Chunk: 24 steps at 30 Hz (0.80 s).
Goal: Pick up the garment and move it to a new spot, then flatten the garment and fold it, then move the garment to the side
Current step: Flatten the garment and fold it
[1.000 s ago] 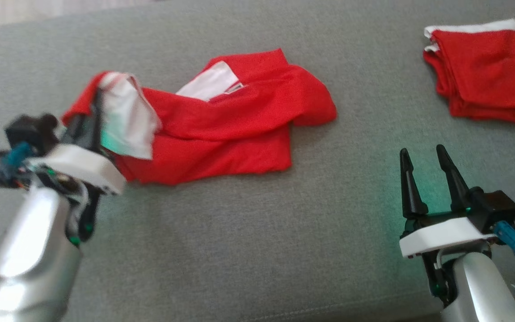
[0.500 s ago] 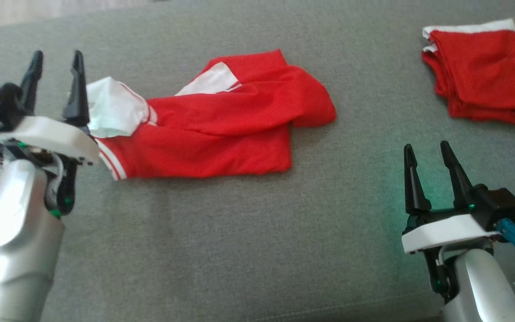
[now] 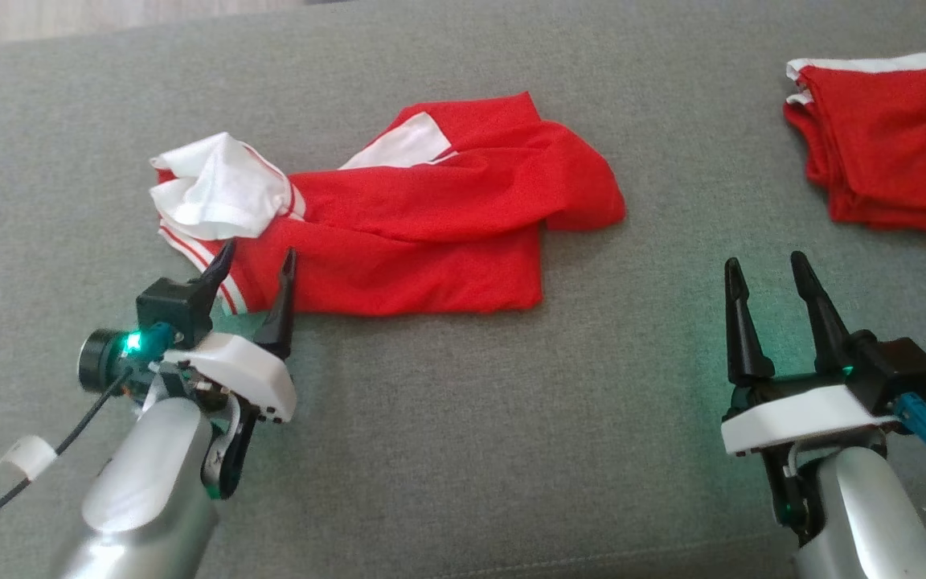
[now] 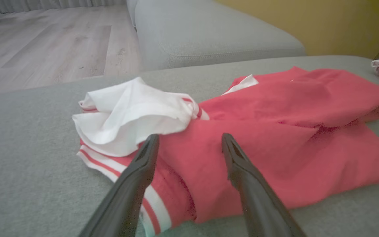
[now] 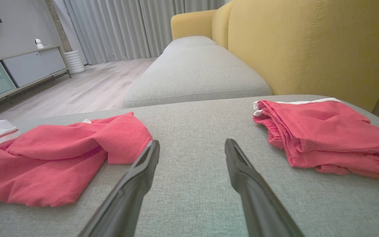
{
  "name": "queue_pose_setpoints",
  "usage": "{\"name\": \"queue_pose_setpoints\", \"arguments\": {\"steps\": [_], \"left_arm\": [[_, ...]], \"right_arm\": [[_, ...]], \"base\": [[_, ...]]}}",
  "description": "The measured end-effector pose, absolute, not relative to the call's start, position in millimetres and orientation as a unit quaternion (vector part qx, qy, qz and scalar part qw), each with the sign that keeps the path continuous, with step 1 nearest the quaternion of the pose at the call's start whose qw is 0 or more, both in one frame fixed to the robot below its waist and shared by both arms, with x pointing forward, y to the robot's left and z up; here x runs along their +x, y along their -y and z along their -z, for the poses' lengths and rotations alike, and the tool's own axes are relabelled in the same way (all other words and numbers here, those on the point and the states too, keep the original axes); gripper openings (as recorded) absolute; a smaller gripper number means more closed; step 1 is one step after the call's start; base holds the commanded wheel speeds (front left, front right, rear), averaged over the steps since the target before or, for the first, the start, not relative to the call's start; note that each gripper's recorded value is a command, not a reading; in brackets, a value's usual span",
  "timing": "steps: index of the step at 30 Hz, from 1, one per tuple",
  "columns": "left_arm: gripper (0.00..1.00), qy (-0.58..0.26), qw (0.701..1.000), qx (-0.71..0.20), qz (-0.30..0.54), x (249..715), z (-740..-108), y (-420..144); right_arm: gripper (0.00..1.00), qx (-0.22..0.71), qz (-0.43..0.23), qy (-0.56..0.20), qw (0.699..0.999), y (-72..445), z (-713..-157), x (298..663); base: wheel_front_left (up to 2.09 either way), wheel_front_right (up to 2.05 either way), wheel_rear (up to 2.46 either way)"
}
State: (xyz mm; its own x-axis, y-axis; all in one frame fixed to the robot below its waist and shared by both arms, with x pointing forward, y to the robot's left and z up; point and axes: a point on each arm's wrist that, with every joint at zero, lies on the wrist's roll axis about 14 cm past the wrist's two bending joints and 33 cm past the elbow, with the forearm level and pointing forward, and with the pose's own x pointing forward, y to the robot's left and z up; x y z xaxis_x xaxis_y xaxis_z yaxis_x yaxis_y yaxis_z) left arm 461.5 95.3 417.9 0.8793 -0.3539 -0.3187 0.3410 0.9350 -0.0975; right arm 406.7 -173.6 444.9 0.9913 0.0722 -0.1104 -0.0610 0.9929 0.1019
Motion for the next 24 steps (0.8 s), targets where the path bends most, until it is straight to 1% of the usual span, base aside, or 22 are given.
{"name": "queue_pose_setpoints", "arguments": {"steps": [3,4,5,10,14,24], "left_arm": [[1.00,-0.182,0.970,-0.003,0.160,464,-404,-101],[1.00,-0.174,0.972,0.042,0.150,471,-401,-110],[1.00,-0.171,0.973,0.053,0.145,476,-401,-113],[1.00,-0.165,0.970,0.090,0.153,491,-400,-113],[1.00,-0.155,0.974,0.101,0.134,500,-399,-121],[1.00,-0.116,0.985,0.095,0.087,512,-419,-135]], "right_arm": [[1.00,0.047,-0.028,-0.060,0.997,178,-443,406],[1.00,0.043,-0.023,-0.063,0.997,181,-441,405],[1.00,0.042,-0.021,-0.065,0.997,183,-440,405],[1.00,0.041,-0.014,-0.073,0.996,188,-435,405],[1.00,0.040,-0.011,-0.077,0.996,189,-432,404],[1.00,0.040,-0.008,-0.076,0.996,191,-433,404]], "base": [[0.00,0.00,0.00],[0.00,0.00,0.00],[0.00,0.00,0.00],[0.00,0.00,0.00],[0.00,0.00,0.00],[0.00,0.00,0.00]]}}
